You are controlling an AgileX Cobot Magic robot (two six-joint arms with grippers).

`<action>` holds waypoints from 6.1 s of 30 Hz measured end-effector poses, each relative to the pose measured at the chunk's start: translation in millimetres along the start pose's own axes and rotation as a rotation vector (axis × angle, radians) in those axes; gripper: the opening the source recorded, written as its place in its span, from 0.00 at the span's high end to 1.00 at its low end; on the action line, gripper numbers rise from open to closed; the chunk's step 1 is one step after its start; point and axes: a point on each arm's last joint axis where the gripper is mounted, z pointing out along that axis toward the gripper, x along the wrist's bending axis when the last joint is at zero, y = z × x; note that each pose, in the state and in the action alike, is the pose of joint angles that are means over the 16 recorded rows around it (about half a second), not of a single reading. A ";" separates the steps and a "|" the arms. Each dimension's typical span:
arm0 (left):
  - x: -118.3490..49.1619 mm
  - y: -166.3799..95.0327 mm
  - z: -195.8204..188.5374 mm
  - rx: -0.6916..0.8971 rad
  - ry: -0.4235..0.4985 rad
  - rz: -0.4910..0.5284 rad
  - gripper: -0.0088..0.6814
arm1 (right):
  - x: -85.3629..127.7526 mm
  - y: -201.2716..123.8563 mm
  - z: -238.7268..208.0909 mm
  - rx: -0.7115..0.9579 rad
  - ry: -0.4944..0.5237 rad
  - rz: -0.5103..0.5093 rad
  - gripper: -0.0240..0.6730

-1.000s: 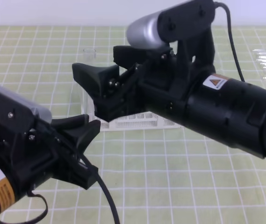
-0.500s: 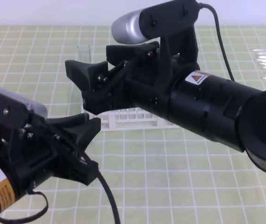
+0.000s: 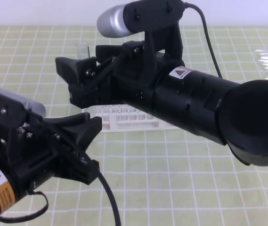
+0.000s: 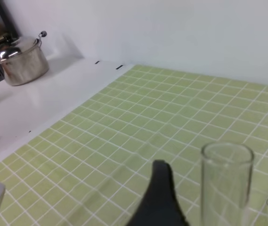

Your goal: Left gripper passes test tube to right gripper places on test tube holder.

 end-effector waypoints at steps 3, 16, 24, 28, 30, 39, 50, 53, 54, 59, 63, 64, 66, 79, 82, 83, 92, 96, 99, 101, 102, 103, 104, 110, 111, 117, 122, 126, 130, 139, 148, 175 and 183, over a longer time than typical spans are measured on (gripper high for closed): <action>0.1 0.1 0.0 -0.002 0.001 -0.006 0.98 | 0.1 -0.4 1.6 0.002 0.000 0.005 0.90; 0.0 0.2 0.0 -0.002 0.000 -0.016 0.98 | 1.3 3.7 2.7 -0.009 0.002 0.026 0.91; 0.1 0.2 0.0 -0.003 0.001 -0.015 0.98 | 1.8 3.6 3.2 -0.004 0.006 0.036 0.92; 0.1 0.2 0.0 -0.002 0.001 -0.015 0.98 | 2.0 3.3 3.3 -0.001 0.008 0.035 0.93; 0.1 0.2 0.0 -0.002 0.001 -0.015 0.98 | 2.0 3.3 3.3 -0.001 0.009 0.033 0.94; -0.8 0.0 0.1 -0.001 -0.008 -0.014 0.98 | 2.4 2.9 3.3 0.003 0.013 0.028 0.95; -4.8 -0.2 -0.1 0.005 -0.053 -0.011 0.96 | 3.7 1.5 3.2 0.020 0.029 0.030 0.95; -5.9 -0.3 -0.3 0.006 -0.065 -0.011 0.95 | 4.3 0.9 3.2 0.026 0.035 0.030 0.95; -6.2 -0.4 -0.3 0.007 -0.068 -0.011 0.95 | 4.5 0.8 3.2 0.028 0.037 0.030 0.95; -6.9 1.4 -3.3 -0.005 -0.081 -0.011 0.93 | 5.5 1.0 2.2 0.032 0.047 0.021 0.95; -6.2 6.7 -12.7 -0.044 -0.089 -0.017 0.93 | 6.6 3.4 -0.5 0.027 0.054 0.005 0.95; -5.9 8.9 -16.6 -0.061 -0.092 -0.019 0.93 | 6.8 4.2 -1.3 0.024 0.055 0.000 0.95; -5.2 13.3 -25.3 -0.097 -0.101 -0.025 0.93 | 7.2 6.0 -3.1 0.018 0.057 -0.010 0.95; 10.2 10.1 -105.0 -0.373 -0.165 -0.077 0.94 | 9.7 13.8 -12.2 -0.001 0.077 -0.068 0.95; 14.0 -2.0 -114.9 -0.400 -0.181 -0.096 0.94 | 10.3 13.4 -12.4 0.004 0.082 -0.075 0.95; 14.9 -6.7 -116.7 -0.402 -0.186 -0.102 0.94 | 10.5 13.2 -12.5 0.006 0.085 -0.077 0.95; 18.7 -50.9 -113.9 -0.349 -0.234 -0.129 0.95 | 12.0 11.6 -12.6 0.023 0.102 -0.092 0.95; 19.7 -74.9 -104.8 -0.280 -0.241 -0.124 0.95 | 12.4 11.1 -12.7 0.028 0.107 -0.098 0.95; 20.9 -91.1 -98.8 -0.231 -0.239 -0.115 0.96 | 12.6 10.8 -12.7 0.030 0.109 -0.103 0.95; 22.0 -101.0 -95.5 -0.201 -0.235 -0.110 0.97 | 12.7 10.7 -12.7 0.031 0.110 -0.105 0.95; 22.7 -105.5 -94.0 -0.187 -0.231 -0.109 0.97 | 12.7 10.6 -12.7 0.032 0.111 -0.106 0.95; 23.4 -109.8 -92.6 -0.174 -0.226 -0.108 0.97 | 12.8 10.6 -12.8 0.033 0.112 -0.106 0.95; 24.0 -113.0 -91.7 -0.165 -0.223 -0.107 0.97 | 12.9 10.5 -12.8 0.033 0.112 -0.107 0.95; 27.0 -126.3 -87.8 -0.125 -0.202 -0.104 0.97 | 13.2 10.1 -12.8 0.037 0.116 -0.116 0.95; 27.3 -127.1 -87.5 -0.123 -0.200 -0.103 0.97 | 13.2 10.1 -12.8 0.037 0.117 -0.117 0.95; 28.5 -128.7 -86.9 -0.118 -0.187 -0.104 0.97 | 13.4 9.8 -12.9 0.040 0.120 -0.124 0.95; 28.8 -129.2 -86.7 -0.117 -0.185 -0.104 0.97 | 13.6 9.7 -12.9 0.041 0.121 -0.128 0.95; 28.7 -128.9 -86.8 -0.118 -0.185 -0.104 0.97 | 13.6 9.6 -12.9 0.041 0.122 -0.129 0.95; 28.7 -128.9 -86.8 -0.118 -0.185 -0.104 0.97 | 13.4 9.5 -12.5 0.040 0.119 -0.131 0.95; 28.6 -128.7 -86.9 -0.119 -0.186 -0.105 0.97 | 12.3 9.0 -11.0 0.035 0.110 -0.149 0.95; 28.6 -128.4 -86.9 -0.119 -0.187 -0.105 0.97 | -1.5 7.7 -8.9 0.032 0.059 -0.166 0.95; 28.9 -128.7 -86.8 -0.119 -0.183 -0.104 0.97 | -74.8 -23.5 22.1 -0.296 -0.030 -0.203 0.95; 28.8 -128.2 -87.0 -0.121 -0.184 -0.104 0.97 | -90.7 -44.9 57.7 -0.276 -0.052 -0.225 0.95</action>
